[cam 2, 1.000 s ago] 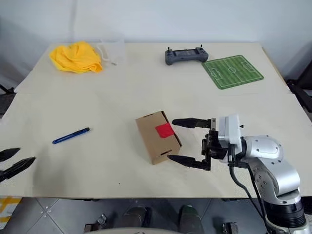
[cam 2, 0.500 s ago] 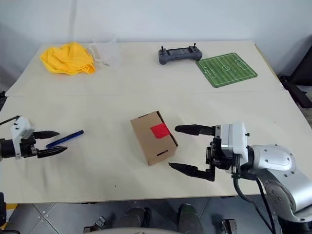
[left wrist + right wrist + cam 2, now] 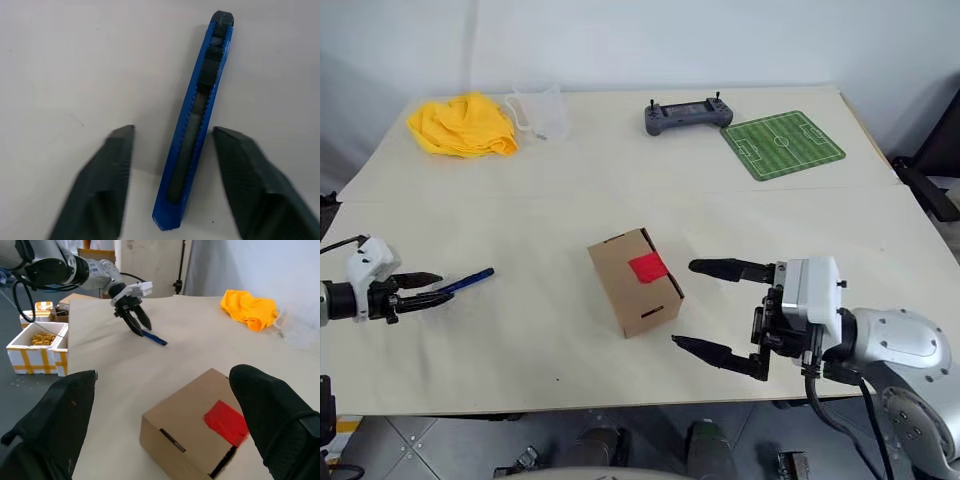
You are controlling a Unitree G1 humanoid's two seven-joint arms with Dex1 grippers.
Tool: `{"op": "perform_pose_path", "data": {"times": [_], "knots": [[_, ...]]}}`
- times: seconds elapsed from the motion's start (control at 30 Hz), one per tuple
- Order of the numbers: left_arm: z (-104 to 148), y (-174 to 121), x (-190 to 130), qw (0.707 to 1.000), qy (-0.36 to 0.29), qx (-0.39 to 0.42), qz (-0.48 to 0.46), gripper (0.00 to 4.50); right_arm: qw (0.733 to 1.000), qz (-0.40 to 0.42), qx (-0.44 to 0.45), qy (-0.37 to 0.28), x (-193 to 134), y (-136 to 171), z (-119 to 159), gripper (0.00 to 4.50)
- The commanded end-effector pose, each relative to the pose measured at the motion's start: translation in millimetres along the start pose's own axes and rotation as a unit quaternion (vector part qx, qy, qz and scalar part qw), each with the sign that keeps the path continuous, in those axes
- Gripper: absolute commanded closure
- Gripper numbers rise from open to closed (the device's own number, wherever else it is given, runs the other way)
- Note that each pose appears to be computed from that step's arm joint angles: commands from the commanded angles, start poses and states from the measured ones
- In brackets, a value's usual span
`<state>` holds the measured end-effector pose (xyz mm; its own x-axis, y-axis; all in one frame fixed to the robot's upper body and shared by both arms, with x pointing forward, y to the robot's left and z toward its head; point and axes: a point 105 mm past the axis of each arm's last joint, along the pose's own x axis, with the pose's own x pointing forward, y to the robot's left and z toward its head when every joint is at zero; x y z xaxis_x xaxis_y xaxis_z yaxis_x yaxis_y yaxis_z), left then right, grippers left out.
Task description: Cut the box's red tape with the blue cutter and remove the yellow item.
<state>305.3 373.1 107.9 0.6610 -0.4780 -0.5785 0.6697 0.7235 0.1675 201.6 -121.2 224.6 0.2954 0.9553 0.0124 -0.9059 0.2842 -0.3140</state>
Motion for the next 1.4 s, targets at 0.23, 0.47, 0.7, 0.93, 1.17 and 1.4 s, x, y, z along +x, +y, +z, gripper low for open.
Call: {"op": "perform_pose_path", "data": {"times": [0.23,0.47,0.7,0.93,1.17,1.4], "knots": [[-44.9,-23.6,11.6,0.997,0.059,-0.041,-0.033,4.43,1.0,0.002,-0.015,-0.004,0.8,3.4,8.2,0.0],[-23.6,-27.3,14.9,0.998,0.012,-0.006,-0.069,4.43,1.0,0.007,-0.01,-0.003,0.2,2.2,3.1,0.0],[-20.3,-34.7,10.1,0.993,0.019,0.004,-0.116,3.57,1.0,0.015,-0.01,-0.004,1.8,0.7,0.5,0.0],[0.0,-41.7,7.4,0.985,-0.023,0.06,-0.157,1.84,1.0,0.019,-0.008,-0.003,3.0,0.9,-2.6,0.0],[13.5,-35.9,11.3,0.987,-0.023,0.076,-0.139,1.84,1.0,0.019,-0.006,-0.005,4.5,1.7,-3.9,0.0],[9.6,-26.9,11.3,0.992,0.01,0.075,-0.098,1.84,1.0,0.017,-0.008,-0.005,5.8,2.0,-3.9,0.0]]}}
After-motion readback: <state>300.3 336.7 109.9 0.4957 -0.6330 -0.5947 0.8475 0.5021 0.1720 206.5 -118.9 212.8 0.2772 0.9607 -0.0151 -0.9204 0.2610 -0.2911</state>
